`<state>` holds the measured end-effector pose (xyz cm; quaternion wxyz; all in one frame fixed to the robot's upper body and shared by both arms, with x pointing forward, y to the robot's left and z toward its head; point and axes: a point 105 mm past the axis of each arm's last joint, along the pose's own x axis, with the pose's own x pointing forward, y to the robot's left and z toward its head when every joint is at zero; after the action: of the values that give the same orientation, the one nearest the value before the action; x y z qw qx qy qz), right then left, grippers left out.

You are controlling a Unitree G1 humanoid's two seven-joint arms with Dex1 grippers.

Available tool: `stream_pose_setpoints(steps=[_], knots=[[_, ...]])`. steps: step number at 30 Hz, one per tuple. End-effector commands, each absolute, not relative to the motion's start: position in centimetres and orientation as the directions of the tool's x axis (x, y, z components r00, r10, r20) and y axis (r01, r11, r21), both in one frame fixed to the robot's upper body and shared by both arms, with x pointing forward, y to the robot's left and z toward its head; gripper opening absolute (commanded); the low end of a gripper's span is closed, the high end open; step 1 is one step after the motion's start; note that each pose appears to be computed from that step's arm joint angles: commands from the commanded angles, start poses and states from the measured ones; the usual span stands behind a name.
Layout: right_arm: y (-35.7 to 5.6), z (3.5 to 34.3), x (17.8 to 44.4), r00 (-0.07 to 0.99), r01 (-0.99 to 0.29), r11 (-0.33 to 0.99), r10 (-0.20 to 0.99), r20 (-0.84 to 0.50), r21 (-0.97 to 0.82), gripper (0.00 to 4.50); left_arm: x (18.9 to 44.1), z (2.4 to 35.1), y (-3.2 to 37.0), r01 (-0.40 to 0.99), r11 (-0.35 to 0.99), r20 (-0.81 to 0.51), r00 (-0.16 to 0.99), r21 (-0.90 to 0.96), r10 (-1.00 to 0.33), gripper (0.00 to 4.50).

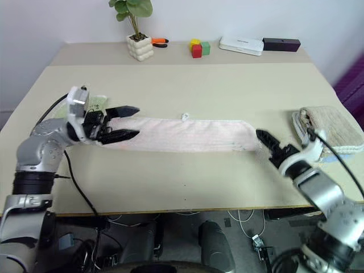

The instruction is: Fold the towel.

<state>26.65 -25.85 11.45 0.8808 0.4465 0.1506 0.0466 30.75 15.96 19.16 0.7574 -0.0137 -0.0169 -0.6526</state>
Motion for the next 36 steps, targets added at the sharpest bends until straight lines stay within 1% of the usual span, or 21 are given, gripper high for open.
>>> stream_pose_setpoints(steps=[1,4,8,19,26,29,36], knots=[[-25.0,13.4,26.7,0.967,0.003,0.494,0.221,-0.129,0.869,4.5,30.6,19.8,16.1,0.992,0.12,0.04,0.119,0.028,-0.992,4.38],[-23.9,13.0,26.8,0.959,0.015,0.435,0.249,-0.137,0.9,4.5,30.4,20.1,16.0,0.995,0.099,0.05,0.099,0.012,-0.994,4.38],[-23.8,12.1,27.2,0.962,0.059,0.37,0.226,-0.151,0.927,4.5,29.5,20.2,16.2,0.998,0.06,0.041,0.06,-0.003,-0.997,4.38],[-23.7,10.2,28.9,0.957,0.099,0.359,0.222,-0.187,0.928,4.5,28.8,20.3,17.0,0.996,0.091,0.032,0.091,-0.005,-0.995,4.38],[-22.9,10.1,30.4,0.958,0.077,0.333,0.235,-0.162,0.94,4.5,28.8,20.4,17.2,0.994,0.111,0.043,0.11,0.005,-0.993,4.38],[-22.8,9.9,31.1,0.962,0.078,0.323,0.224,-0.156,0.943,3.75,28.8,20.4,17.1,0.993,0.114,0.043,0.114,0.01,-0.993,4.5],[-22.1,9.4,31.6,0.962,0.079,0.321,0.225,-0.157,0.944,0.36,29.0,20.2,17.2,0.99,0.142,0.042,0.141,0.023,-0.989,4.5]])
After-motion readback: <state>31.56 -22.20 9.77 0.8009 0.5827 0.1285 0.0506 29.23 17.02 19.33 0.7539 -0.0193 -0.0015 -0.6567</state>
